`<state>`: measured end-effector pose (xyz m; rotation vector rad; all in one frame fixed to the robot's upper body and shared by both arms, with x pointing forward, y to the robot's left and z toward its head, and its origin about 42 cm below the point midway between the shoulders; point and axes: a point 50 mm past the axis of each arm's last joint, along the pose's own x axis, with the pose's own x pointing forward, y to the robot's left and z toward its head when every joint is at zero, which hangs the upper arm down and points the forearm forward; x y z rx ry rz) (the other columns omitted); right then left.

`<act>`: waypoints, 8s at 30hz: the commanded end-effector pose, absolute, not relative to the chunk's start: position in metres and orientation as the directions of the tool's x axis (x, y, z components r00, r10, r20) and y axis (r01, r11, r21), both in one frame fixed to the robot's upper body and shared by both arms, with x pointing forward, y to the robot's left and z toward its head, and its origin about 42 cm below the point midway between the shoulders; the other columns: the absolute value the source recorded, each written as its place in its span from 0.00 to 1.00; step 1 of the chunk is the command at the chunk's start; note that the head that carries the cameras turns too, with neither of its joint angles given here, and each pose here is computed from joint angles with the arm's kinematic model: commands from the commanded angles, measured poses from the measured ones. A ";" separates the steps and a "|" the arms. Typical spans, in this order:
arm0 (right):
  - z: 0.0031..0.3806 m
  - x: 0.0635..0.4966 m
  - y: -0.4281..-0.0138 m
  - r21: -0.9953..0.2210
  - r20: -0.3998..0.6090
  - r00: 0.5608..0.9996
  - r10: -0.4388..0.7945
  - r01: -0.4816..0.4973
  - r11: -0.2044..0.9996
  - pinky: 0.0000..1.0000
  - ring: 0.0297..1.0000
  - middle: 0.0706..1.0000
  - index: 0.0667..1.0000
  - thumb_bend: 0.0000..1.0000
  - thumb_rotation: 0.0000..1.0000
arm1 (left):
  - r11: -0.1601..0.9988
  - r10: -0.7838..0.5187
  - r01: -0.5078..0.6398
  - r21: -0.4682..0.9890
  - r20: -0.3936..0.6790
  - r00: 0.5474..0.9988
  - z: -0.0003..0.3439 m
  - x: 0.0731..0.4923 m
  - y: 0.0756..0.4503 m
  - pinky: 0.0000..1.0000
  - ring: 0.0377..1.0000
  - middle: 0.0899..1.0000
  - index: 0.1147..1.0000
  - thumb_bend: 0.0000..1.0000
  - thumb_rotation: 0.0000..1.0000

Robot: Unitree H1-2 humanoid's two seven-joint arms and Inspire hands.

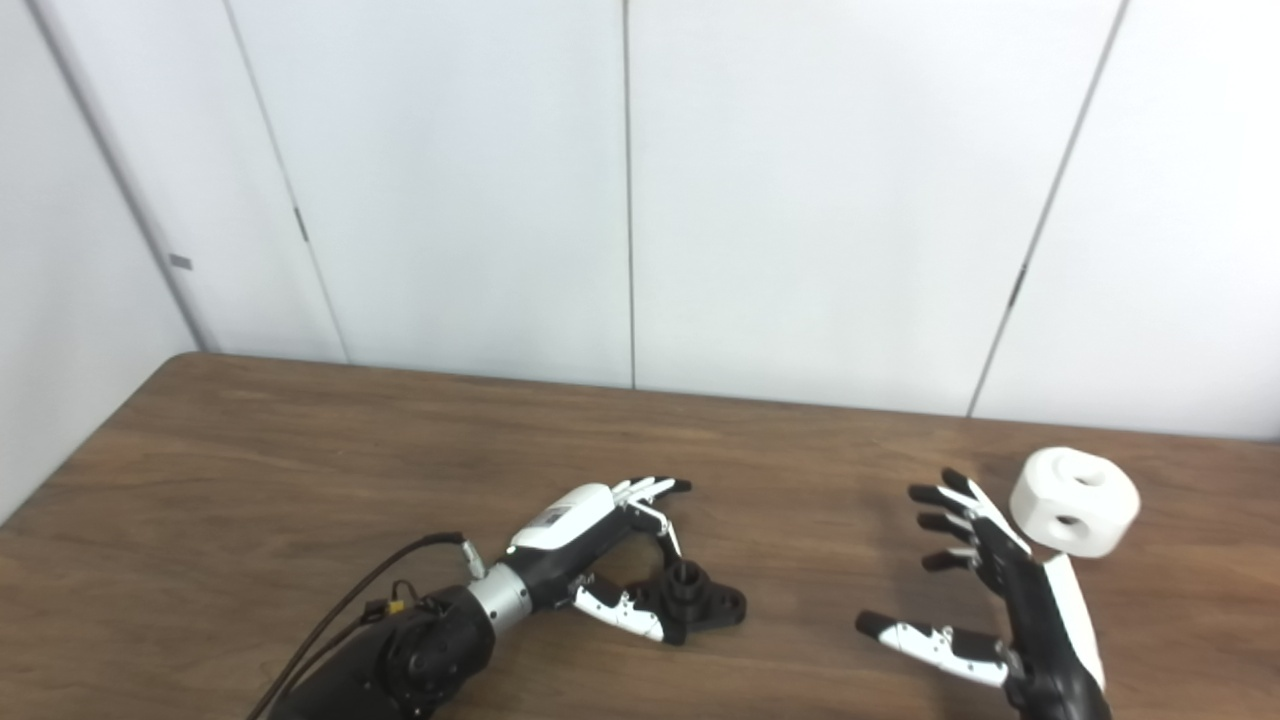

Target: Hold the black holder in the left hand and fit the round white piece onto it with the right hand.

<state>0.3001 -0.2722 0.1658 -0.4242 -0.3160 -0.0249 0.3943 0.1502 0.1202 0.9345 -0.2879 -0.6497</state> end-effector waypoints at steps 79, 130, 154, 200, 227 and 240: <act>0.351 0.467 -0.357 -0.955 -0.267 0.922 -0.279 -0.291 -0.048 0.95 1.00 1.00 0.89 1.00 0.36 | 0.246 -0.644 0.531 0.811 -0.273 0.715 0.056 0.365 0.214 1.00 1.00 0.95 0.42 0.52 0.06; 0.296 0.493 -0.348 -0.977 -0.198 0.968 -0.155 -0.207 -0.048 0.97 0.94 0.87 0.47 0.56 0.15 | 0.304 -0.652 0.547 0.780 -0.249 0.717 0.051 0.345 0.213 1.00 1.00 0.94 0.41 0.52 0.06; 0.317 0.483 -0.330 -0.993 -0.076 0.997 -0.010 -0.076 -0.091 0.99 0.92 0.80 0.45 0.52 0.14 | 0.290 -0.655 0.539 0.791 -0.247 0.714 0.050 0.347 0.207 1.00 1.00 0.94 0.42 0.52 0.06; 0.350 0.406 -0.139 -0.970 -0.238 0.745 0.624 -0.219 -0.108 0.92 0.92 0.82 0.45 0.52 0.14 | 0.275 -0.650 0.547 0.791 -0.266 0.712 0.058 0.359 0.137 1.00 1.00 0.94 0.41 0.52 0.06; 0.318 0.391 -0.145 -0.936 -0.338 0.684 0.647 -0.314 -0.156 0.96 0.91 0.81 0.45 0.52 0.14 | 0.277 -0.644 0.547 0.790 -0.270 0.716 0.066 0.356 0.137 1.00 1.00 0.95 0.41 0.52 0.06; 0.302 0.394 -0.145 -0.932 -0.347 0.677 0.649 -0.329 -0.154 0.97 0.91 0.82 0.45 0.52 0.14 | 0.280 -0.648 0.551 0.786 -0.269 0.713 0.070 0.350 0.136 1.00 1.00 0.95 0.41 0.52 0.06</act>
